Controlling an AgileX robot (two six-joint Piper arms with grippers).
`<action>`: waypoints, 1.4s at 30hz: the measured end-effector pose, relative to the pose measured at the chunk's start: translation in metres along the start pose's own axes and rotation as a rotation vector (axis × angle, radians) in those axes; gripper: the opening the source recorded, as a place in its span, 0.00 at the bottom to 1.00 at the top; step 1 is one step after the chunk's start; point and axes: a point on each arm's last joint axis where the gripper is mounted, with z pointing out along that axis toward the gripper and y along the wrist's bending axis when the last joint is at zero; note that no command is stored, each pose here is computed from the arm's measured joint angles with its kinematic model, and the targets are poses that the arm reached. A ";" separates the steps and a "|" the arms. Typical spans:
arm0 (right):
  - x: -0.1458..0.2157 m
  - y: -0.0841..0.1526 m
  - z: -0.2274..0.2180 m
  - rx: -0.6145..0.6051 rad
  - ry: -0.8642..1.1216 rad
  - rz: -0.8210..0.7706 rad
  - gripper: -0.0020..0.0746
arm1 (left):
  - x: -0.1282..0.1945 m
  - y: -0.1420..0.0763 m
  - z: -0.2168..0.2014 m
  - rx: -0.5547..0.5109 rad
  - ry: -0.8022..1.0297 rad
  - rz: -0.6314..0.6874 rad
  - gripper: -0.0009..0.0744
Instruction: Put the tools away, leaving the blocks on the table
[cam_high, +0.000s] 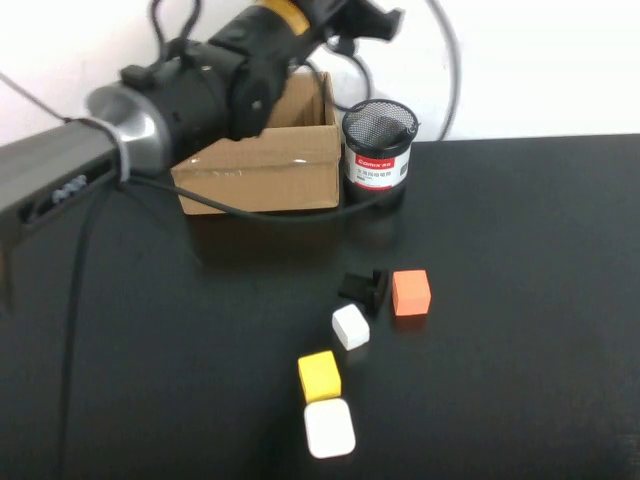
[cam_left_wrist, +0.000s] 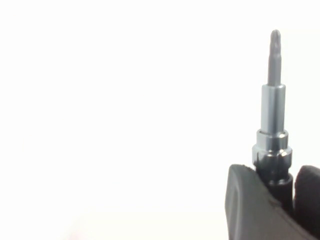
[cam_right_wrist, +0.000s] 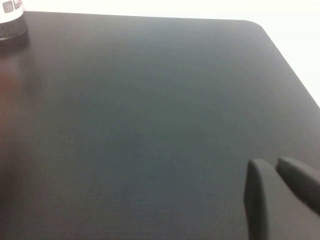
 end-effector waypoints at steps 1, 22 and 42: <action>0.000 0.000 0.000 0.000 0.000 0.000 0.02 | -0.003 -0.006 0.003 0.010 -0.019 0.004 0.21; 0.000 0.000 0.000 0.000 0.000 0.000 0.02 | 0.083 -0.030 0.039 0.046 0.113 -0.111 0.29; 0.000 0.000 0.000 -0.001 0.000 0.001 0.02 | -0.119 0.026 -0.080 0.016 0.164 0.056 0.04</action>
